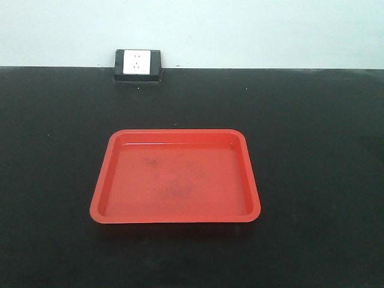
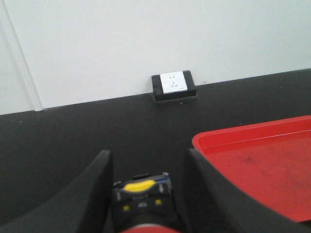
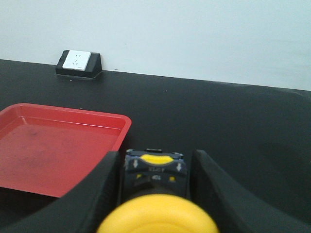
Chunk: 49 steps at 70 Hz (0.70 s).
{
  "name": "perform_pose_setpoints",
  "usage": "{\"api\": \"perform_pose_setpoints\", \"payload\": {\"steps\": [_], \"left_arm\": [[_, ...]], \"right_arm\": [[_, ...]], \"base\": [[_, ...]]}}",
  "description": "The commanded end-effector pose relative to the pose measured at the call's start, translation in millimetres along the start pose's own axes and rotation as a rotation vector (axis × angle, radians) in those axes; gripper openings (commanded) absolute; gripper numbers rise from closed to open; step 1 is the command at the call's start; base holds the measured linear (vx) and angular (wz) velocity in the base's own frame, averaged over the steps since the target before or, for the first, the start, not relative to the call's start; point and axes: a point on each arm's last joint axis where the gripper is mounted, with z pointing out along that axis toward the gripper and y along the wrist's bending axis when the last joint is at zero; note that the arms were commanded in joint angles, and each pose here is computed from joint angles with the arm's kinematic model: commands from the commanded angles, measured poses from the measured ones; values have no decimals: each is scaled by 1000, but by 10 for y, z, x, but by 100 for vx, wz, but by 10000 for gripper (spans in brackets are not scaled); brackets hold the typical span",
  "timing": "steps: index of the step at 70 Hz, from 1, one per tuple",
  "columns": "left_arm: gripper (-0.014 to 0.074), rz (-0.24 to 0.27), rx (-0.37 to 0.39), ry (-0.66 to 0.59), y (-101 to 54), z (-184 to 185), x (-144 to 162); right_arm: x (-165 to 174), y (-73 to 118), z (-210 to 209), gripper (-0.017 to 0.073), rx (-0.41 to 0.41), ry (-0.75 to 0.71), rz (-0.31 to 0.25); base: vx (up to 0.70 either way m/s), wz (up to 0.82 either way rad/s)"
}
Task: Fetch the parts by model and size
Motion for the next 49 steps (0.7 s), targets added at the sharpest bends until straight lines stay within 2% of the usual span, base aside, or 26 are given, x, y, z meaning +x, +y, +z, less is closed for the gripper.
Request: {"api": "perform_pose_setpoints", "payload": {"steps": [1, 49], "left_arm": [[-6, -1, 2, -85, 7, -6, -142], [-6, -1, 2, -85, 7, -6, -142]], "right_arm": [[-146, 0, -24, -5, -1, -93, -19], [-147, 0, -24, -5, -1, -94, -19]], "base": [[0, 0], [0, 0]]}}
